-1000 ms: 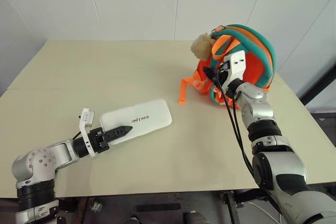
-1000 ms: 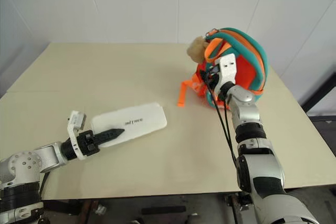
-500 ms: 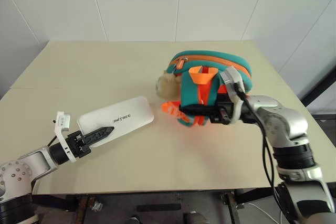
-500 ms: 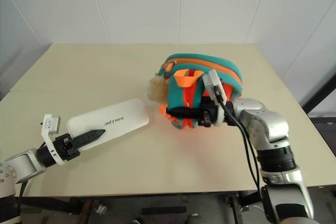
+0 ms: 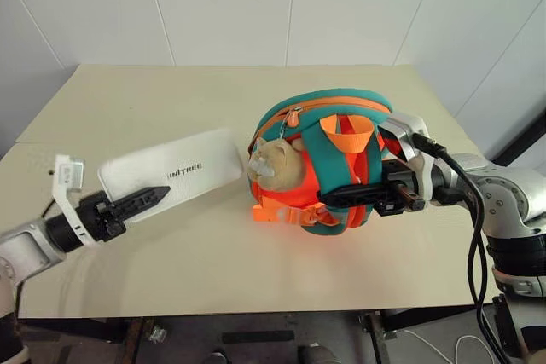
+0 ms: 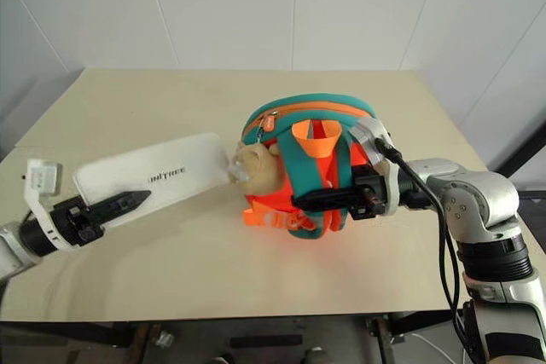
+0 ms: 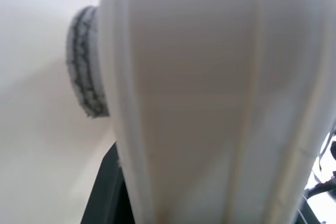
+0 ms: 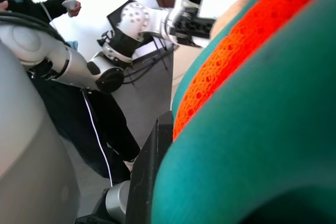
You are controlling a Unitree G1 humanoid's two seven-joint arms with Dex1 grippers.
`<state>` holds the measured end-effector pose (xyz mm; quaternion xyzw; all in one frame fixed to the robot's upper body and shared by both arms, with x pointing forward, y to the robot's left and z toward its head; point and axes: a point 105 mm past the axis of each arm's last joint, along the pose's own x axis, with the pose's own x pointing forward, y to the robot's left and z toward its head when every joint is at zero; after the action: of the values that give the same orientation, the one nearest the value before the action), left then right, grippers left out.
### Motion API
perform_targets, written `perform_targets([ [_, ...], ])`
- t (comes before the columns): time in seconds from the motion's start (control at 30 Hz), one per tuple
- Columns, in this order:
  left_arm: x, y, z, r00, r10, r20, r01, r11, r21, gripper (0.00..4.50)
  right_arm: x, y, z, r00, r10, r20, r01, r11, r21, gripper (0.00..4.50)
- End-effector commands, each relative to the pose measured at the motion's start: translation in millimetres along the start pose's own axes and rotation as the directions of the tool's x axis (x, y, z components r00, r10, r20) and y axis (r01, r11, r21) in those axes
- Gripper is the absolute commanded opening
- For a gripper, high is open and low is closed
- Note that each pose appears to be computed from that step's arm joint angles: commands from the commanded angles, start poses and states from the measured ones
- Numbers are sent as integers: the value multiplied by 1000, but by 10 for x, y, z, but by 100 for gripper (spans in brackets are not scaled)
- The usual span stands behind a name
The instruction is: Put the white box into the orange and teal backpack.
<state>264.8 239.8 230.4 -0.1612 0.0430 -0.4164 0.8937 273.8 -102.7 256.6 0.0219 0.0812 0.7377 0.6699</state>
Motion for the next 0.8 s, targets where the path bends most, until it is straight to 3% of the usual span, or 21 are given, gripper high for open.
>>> perform_targets([
  [0.03,84,-207,117,994,-106,-37,112,974,197,133,16,-11,53,1000,17,-18,-18,998,-56,2],
  [0.2,261,-322,149,974,-205,-95,225,927,299,133,84,-73,-15,999,20,-24,-22,998,-58,2],
  [0.33,374,-241,108,967,-204,-150,247,891,381,133,153,-64,-29,999,38,0,-38,998,-51,2],
  [0.53,468,-222,425,965,-260,-17,240,861,449,133,129,-11,-114,999,40,-12,-40,999,-24,2],
  [0.8,471,-207,529,954,-295,-53,281,819,500,133,52,25,-172,998,38,-51,-38,999,-2,2],
])
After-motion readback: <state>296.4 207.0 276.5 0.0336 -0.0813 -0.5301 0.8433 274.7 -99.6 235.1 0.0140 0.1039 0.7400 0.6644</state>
